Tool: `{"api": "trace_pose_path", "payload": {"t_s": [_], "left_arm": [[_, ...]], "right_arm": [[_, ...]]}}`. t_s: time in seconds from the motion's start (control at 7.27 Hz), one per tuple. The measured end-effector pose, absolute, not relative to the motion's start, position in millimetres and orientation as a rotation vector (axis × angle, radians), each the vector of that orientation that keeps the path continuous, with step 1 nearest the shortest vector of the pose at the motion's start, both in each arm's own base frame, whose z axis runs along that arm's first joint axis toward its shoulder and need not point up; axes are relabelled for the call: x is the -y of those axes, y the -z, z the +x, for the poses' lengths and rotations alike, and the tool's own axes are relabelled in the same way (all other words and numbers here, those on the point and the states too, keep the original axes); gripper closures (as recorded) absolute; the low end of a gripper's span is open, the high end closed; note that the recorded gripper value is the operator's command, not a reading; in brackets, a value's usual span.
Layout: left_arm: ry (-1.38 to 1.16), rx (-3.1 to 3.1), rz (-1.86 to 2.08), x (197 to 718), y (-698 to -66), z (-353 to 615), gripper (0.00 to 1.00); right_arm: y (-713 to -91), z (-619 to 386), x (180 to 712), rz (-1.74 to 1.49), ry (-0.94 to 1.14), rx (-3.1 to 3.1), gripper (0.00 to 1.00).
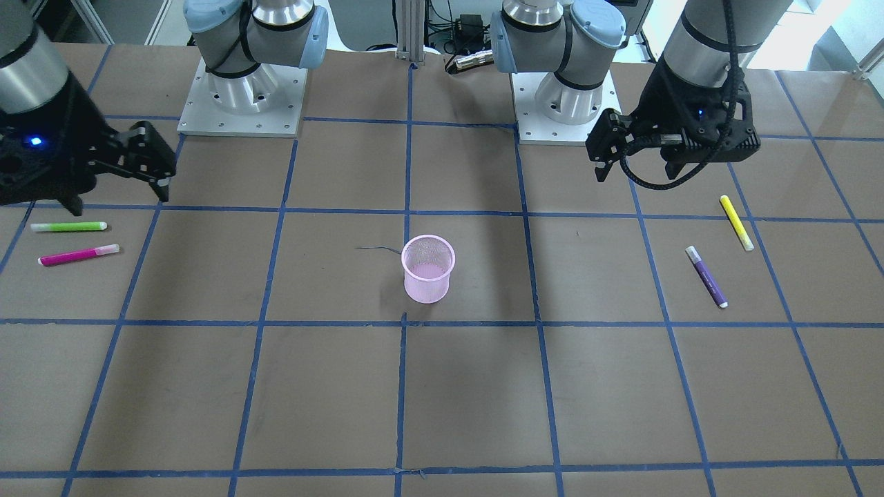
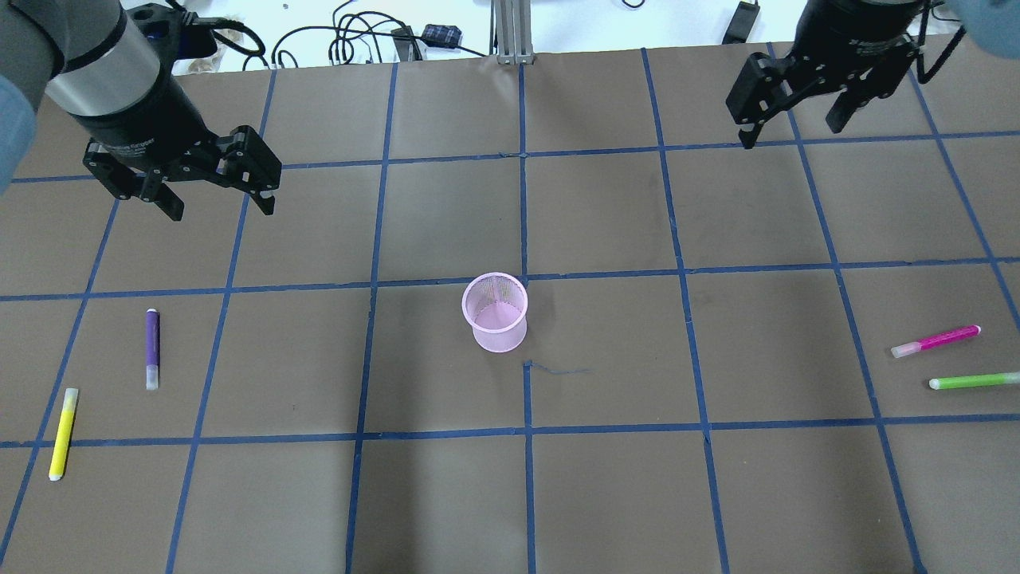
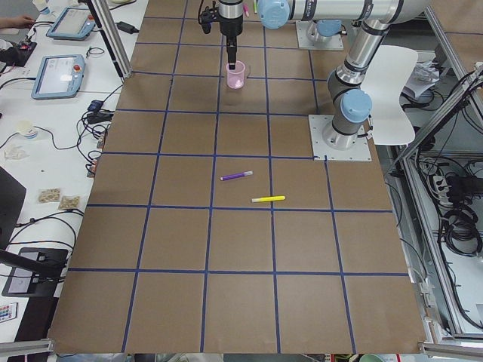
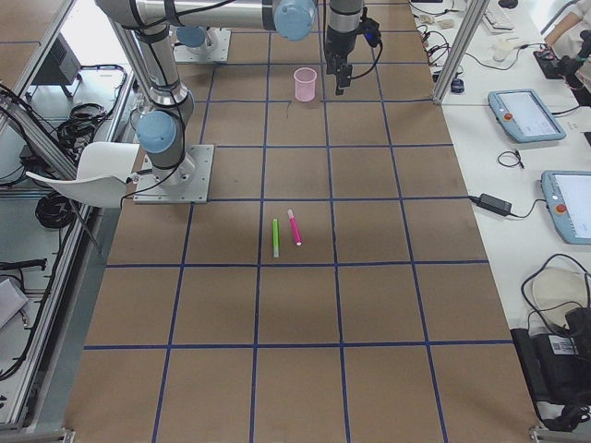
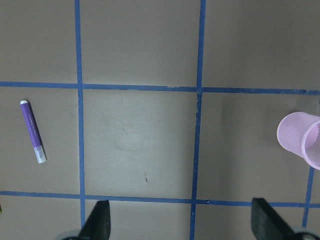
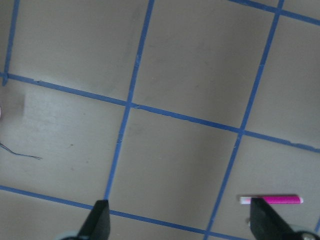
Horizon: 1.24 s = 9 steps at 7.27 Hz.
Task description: Insert purple and pink pens into pink cup
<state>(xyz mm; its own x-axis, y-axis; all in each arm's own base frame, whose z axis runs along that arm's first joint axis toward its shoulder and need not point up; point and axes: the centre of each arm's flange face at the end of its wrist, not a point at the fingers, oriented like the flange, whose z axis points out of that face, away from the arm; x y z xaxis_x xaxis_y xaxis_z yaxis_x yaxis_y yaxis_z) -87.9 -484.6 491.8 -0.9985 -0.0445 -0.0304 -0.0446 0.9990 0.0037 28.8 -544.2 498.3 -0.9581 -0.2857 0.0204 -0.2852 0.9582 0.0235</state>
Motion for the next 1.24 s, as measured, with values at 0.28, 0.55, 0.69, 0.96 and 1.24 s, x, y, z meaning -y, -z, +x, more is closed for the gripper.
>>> {"api": "trace_pose_path", "payload": {"t_s": [0.28, 0.55, 0.69, 0.96, 1.24], "left_arm": [[0.002, -3.112, -0.075, 486.4, -491.8, -85.2, 0.0], [0.007, -3.113, -0.093, 489.2, -490.6, -80.1, 0.0], [0.017, -3.109, -0.123, 492.7, -489.7, -71.4, 0.0], [0.033, -3.099, -0.265, 508.5, -477.2, -21.6, 0.0], [0.055, -3.071, -0.452, 523.9, -441.7, 51.6, 0.0]], "right_arm": [[-478.0, -68.3, 541.9, 0.772, 0.074, 3.054, 0.0], [-449.8, -141.8, 532.3, 1.09, 0.048, 3.009, 0.0], [-430.6, -170.6, 526.7, 1.27, 0.043, 2.939, 0.0], [-389.0, -218.2, 502.5, 1.639, 0.082, 2.774, 0.0], [-356.1, -255.6, 473.7, 2.012, 0.08, 2.611, 0.01]]}}
